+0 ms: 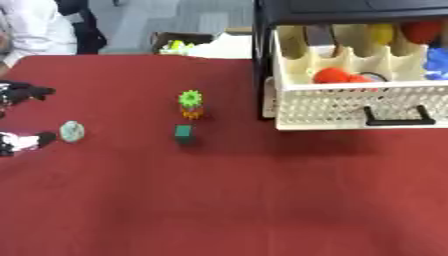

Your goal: Pick up objects from table and place into drawer.

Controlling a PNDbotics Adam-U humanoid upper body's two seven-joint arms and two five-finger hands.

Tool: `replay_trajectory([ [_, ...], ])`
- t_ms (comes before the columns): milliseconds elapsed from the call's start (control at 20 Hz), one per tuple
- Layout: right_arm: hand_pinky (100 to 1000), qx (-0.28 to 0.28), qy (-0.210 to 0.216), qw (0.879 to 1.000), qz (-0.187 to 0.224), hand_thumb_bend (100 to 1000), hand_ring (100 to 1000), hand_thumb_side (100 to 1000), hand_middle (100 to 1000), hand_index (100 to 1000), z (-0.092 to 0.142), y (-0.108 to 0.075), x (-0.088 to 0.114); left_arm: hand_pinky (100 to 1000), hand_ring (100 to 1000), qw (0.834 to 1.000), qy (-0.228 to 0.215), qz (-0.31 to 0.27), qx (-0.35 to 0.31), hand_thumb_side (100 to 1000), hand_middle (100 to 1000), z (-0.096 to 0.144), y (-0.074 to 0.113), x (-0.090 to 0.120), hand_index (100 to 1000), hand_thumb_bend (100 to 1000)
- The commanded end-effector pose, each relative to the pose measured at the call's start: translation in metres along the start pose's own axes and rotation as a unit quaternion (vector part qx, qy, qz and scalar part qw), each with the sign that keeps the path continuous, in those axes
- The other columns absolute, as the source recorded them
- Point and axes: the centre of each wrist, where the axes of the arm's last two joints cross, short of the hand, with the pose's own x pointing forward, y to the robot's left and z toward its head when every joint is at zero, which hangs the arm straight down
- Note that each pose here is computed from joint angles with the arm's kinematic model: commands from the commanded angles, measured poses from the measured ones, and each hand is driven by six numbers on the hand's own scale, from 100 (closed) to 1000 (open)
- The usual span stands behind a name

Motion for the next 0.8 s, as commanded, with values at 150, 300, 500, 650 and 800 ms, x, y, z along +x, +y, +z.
replay_trajectory([
  [150,642,0.013,-0.011,1.0,0.003,100,702,1000,613,791,-0.008,0.001,0.004,806,828,1.0,0.011,-0.005,0.0,1000,775,-0.002,0.009,-0.007,1000,464],
  [300,641,0.012,-0.009,1.0,0.003,100,702,1000,612,790,-0.008,0.002,0.003,801,820,1.0,0.008,0.005,0.002,1000,749,-0.006,0.007,-0.008,994,453],
  [500,641,0.014,-0.008,1.0,0.003,100,702,1000,611,789,-0.01,0.003,0.003,793,816,1.0,0.011,0.007,0.002,1000,736,-0.01,0.007,-0.009,981,438],
  [650,641,0.014,-0.008,1.0,0.003,100,702,1000,610,788,-0.011,0.004,0.003,773,807,1.0,0.017,0.009,0.0,1000,727,-0.012,0.006,-0.011,977,423],
  [800,641,0.013,-0.008,1.0,0.003,100,702,1000,609,788,-0.012,0.004,0.002,773,808,1.0,0.022,0.012,-0.005,1000,732,-0.014,0.004,-0.013,974,422],
])
